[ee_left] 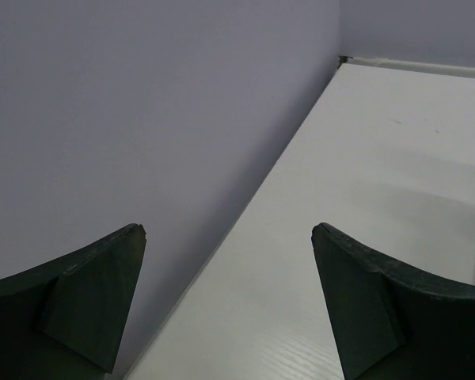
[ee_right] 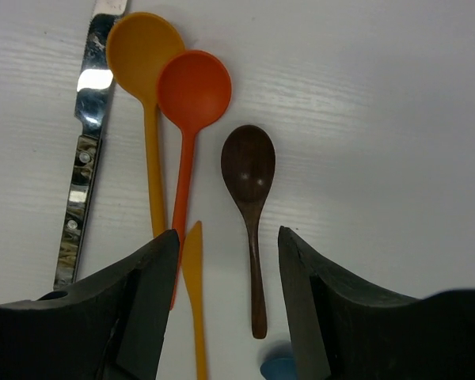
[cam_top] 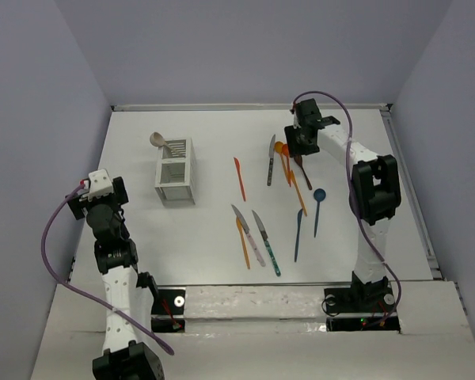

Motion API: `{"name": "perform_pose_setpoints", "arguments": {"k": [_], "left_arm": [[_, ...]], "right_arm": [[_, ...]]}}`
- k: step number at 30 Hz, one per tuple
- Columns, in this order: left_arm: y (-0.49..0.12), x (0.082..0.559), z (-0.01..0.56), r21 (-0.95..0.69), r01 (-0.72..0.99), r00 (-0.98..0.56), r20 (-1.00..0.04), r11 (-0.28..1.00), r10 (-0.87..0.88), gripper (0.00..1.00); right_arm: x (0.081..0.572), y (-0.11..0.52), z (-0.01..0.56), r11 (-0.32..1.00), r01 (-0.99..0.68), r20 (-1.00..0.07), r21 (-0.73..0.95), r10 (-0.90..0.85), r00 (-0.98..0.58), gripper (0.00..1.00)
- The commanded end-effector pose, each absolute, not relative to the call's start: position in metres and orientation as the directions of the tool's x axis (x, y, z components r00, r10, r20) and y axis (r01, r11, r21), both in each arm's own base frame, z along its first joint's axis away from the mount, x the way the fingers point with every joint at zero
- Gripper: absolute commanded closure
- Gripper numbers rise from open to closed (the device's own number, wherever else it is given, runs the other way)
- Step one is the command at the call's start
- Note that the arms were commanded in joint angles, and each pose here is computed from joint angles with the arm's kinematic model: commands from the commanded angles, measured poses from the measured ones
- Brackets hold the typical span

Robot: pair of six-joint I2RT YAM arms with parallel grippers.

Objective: Sort the eating utensils into containers

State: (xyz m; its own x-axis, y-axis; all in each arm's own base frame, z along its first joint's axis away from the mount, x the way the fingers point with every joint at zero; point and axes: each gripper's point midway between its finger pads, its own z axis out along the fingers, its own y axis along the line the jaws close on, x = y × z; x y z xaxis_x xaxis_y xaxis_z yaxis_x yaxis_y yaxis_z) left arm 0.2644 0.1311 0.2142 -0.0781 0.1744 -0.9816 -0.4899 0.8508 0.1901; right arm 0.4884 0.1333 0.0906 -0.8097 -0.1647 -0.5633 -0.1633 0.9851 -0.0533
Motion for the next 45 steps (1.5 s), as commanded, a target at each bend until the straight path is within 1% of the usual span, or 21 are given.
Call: {"name": "perform_pose_setpoints", "arguments": {"k": [1, 6, 14, 17, 21, 25, 27, 28, 29, 30, 31, 33, 34, 35, 37, 40, 41, 42, 45], "left_arm": [[0.164, 0.247, 0.226, 0.17, -0.672, -0.05, -0.981, 0.721, 0.185, 0.01], [0.174, 0.241, 0.221, 0.16, -0.726, -0.051, -0.982, 0.669, 0.18, 0.01], [0.167, 0.236, 0.233, 0.134, -0.715, 0.019, -0.977, 0.687, 0.21, 0.01], [0.167, 0.236, 0.231, 0.139, -0.713, 0.013, -0.978, 0.688, 0.21, 0.01], [0.168, 0.238, 0.229, 0.144, -0.711, 0.003, -0.978, 0.688, 0.207, 0.01], [0.167, 0.238, 0.23, 0.141, -0.708, 0.009, -0.978, 0.692, 0.208, 0.01], [0.166, 0.239, 0.229, 0.143, -0.704, 0.009, -0.978, 0.696, 0.21, 0.01], [0.166, 0.239, 0.229, 0.143, -0.702, 0.009, -0.978, 0.697, 0.209, 0.01], [0.166, 0.239, 0.228, 0.143, -0.702, 0.007, -0.978, 0.698, 0.208, 0.01], [0.166, 0.239, 0.229, 0.143, -0.701, 0.009, -0.978, 0.698, 0.209, 0.01], [0.166, 0.239, 0.229, 0.144, -0.701, 0.007, -0.978, 0.699, 0.208, 0.01], [0.166, 0.24, 0.228, 0.144, -0.701, 0.006, -0.978, 0.699, 0.208, 0.01], [0.166, 0.239, 0.228, 0.144, -0.701, 0.007, -0.978, 0.699, 0.208, 0.01], [0.166, 0.24, 0.228, 0.144, -0.7, 0.008, -0.978, 0.7, 0.209, 0.01], [0.166, 0.239, 0.229, 0.143, -0.7, 0.009, -0.978, 0.7, 0.209, 0.01], [0.164, 0.24, 0.229, 0.141, -0.695, 0.014, -0.978, 0.705, 0.21, 0.01], [0.164, 0.24, 0.229, 0.142, -0.694, 0.014, -0.978, 0.706, 0.21, 0.01], [0.164, 0.241, 0.23, 0.142, -0.691, 0.017, -0.977, 0.709, 0.211, 0.01], [0.163, 0.241, 0.23, 0.139, -0.689, 0.019, -0.978, 0.711, 0.21, 0.01]], "right_arm": [[0.481, 0.122, 0.087, 0.983, -0.162, -0.522, -0.089, -0.184, -0.833, 0.41], [0.474, 0.119, 0.076, 0.981, -0.163, -0.496, -0.103, -0.193, -0.846, 0.41], [0.469, 0.124, 0.058, 0.977, -0.199, -0.466, -0.076, -0.211, -0.859, 0.43], [0.47, 0.125, 0.048, 0.976, -0.204, -0.449, -0.077, -0.216, -0.867, 0.43], [0.469, 0.11, 0.035, 0.975, -0.18, -0.412, -0.13, -0.218, -0.885, 0.48], [0.457, 0.106, 0.017, 0.968, -0.222, -0.346, -0.118, -0.25, -0.904, 0.52], [0.455, 0.106, 0.012, 0.967, -0.227, -0.33, -0.119, -0.254, -0.909, 0.58], [0.453, 0.107, 0.008, 0.966, -0.234, -0.32, -0.113, -0.258, -0.912, 0.67], [0.454, 0.107, 0.008, 0.966, -0.234, -0.321, -0.11, -0.258, -0.911, 0.72], [0.454, 0.107, 0.009, 0.966, -0.233, -0.324, -0.114, -0.258, -0.91, 0.8], [0.455, 0.106, 0.01, 0.966, -0.23, -0.325, -0.12, -0.257, -0.91, 0.84], [0.459, 0.104, 0.017, 0.966, -0.223, -0.34, -0.135, -0.256, -0.905, 0.9], [0.46, 0.1, 0.021, 0.964, -0.213, -0.344, -0.156, -0.256, -0.903, 0.96], [0.462, 0.098, 0.028, 0.962, -0.212, -0.353, -0.17, -0.26, -0.899, 1.0], [0.47, 0.092, 0.048, 0.959, -0.19, -0.377, -0.209, -0.258, -0.89, 1.0], [0.487, 0.093, 0.096, 0.963, -0.159, -0.465, -0.217, -0.245, -0.851, 1.0], [0.492, 0.097, 0.113, 0.97, -0.145, -0.504, -0.196, -0.227, -0.834, 1.0], [0.503, 0.108, 0.154, 0.979, -0.142, -0.593, -0.147, -0.202, -0.78, 1.0], [0.511, 0.157, 0.239, 0.987, -0.161, -0.777, -0.024, -0.12, -0.618, 1.0]]}}
